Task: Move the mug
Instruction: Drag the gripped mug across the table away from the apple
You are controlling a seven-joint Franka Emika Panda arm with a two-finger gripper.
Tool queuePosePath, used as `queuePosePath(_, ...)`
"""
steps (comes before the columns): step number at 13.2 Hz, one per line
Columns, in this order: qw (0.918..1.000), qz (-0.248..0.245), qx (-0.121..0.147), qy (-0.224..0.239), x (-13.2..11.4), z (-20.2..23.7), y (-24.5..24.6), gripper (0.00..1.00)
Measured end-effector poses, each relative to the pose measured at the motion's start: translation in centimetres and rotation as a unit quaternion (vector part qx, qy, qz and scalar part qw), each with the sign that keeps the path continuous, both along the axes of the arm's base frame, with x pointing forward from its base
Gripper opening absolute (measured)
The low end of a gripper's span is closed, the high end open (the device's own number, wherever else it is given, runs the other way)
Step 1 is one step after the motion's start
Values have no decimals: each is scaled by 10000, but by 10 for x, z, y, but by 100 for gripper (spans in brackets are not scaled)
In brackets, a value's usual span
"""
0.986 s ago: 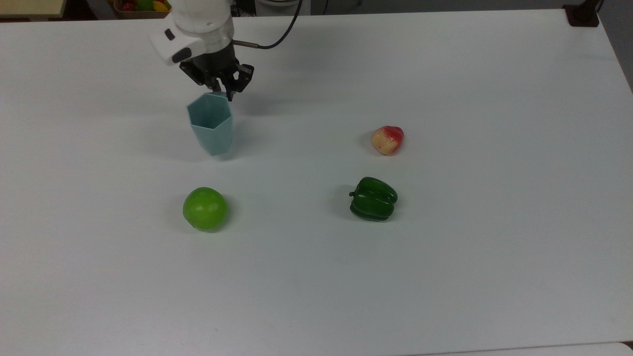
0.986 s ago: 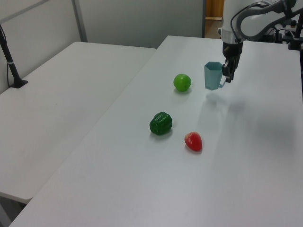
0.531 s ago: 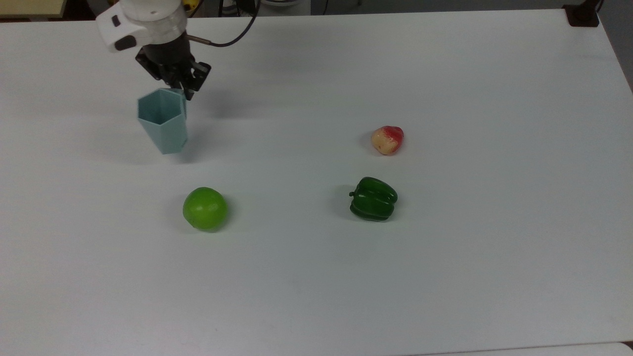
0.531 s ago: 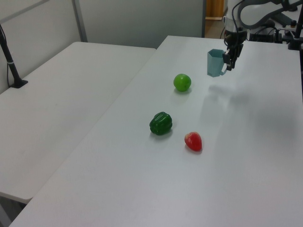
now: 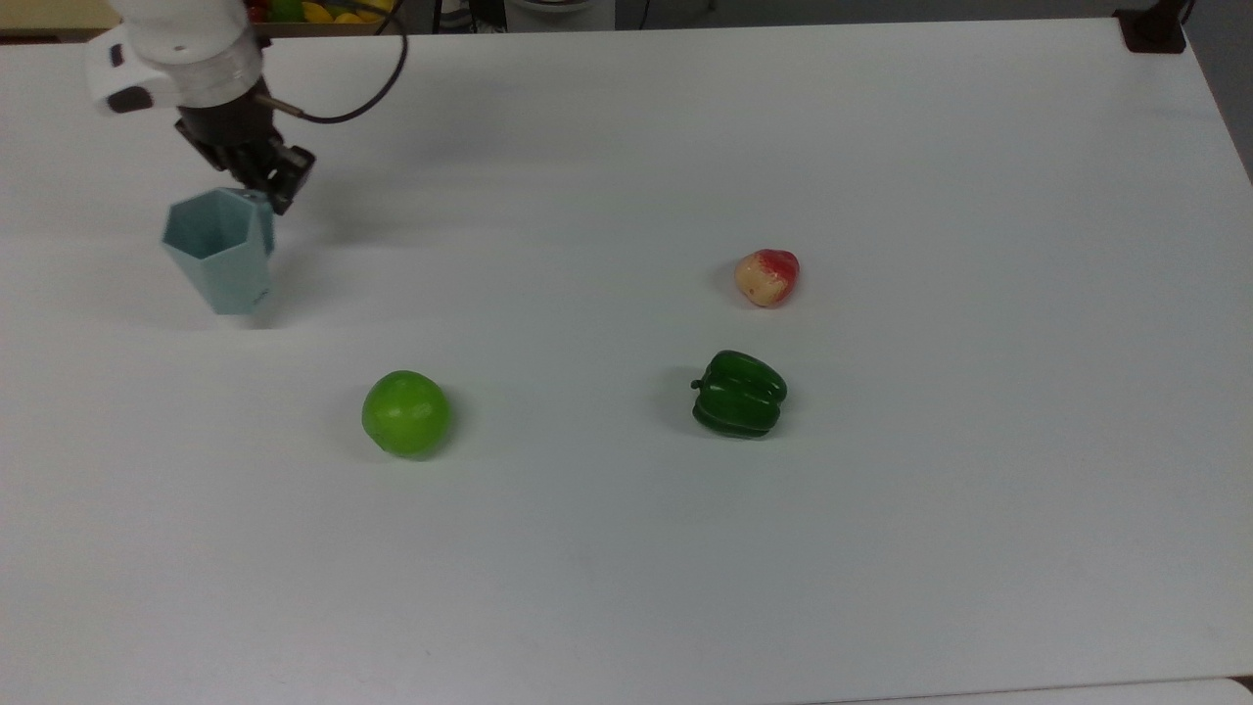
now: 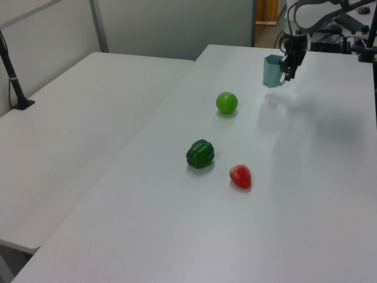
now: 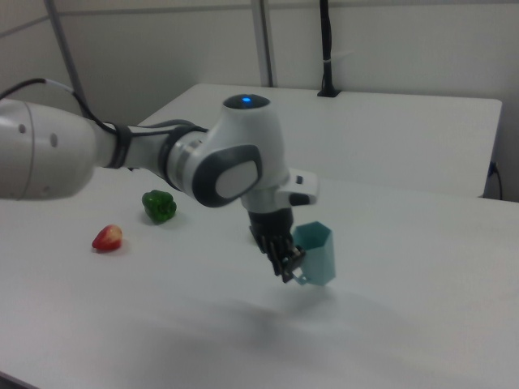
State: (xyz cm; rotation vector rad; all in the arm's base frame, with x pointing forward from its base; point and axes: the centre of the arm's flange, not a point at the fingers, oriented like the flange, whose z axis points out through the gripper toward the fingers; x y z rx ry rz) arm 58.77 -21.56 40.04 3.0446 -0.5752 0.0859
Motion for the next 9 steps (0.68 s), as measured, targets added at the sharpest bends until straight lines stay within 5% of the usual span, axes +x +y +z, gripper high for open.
queuePosePath(9, 9998, -113, -127, 101, -5, -44, -51, 24)
